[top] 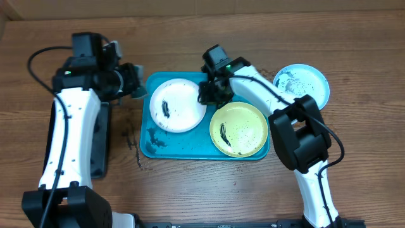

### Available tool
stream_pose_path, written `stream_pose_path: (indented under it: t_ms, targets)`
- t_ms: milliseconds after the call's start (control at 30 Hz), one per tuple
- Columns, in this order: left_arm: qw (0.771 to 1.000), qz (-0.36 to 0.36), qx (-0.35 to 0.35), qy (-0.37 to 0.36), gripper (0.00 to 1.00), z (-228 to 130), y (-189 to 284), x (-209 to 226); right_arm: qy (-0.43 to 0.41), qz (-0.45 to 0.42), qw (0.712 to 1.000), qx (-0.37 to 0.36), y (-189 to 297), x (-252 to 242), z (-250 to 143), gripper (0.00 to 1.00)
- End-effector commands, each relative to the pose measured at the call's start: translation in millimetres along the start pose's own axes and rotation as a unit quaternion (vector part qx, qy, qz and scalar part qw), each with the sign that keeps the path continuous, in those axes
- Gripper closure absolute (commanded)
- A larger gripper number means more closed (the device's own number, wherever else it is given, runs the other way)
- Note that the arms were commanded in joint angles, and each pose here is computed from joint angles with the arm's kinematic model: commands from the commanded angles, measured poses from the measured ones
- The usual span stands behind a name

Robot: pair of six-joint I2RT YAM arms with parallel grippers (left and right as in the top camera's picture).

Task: Clean dirty plates on tray and stack at the side
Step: 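Pull the white plate toward the tray center and bring the sponge over it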

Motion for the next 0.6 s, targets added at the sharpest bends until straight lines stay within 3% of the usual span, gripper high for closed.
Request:
stream_pose_path:
  t_ms: [0,267,567]
  targets:
    - [1.000,0.003,0.019,-0.016,0.96,-3.9,-16.3,-10.6,-0.014,-0.003,1.000,0.022,-6.4,4.1,-12.1,0.96]
    - [0.995,-0.009,0.103,-0.014,0.96,-24.5,-71.3,-22.7,-0.034,-0.028,0.998,0.052,-3.3,-2.4,-24.5,0.96]
    - [0.984,-0.011,0.177,-0.021,0.96,-52.4,-119.1,-44.0,-0.041,-0.040,0.998,0.031,-3.7,-4.0,-18.7,0.96]
Point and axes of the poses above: each gripper's point midway between its finger pads, its own y axis back along the fingers, its own x axis along the line the jaws close on, z = x × y, the point moved 5 cm from there along y, back along the fingers, and after that the axes turned 13 degrees about -y, right-handed, at the moved point
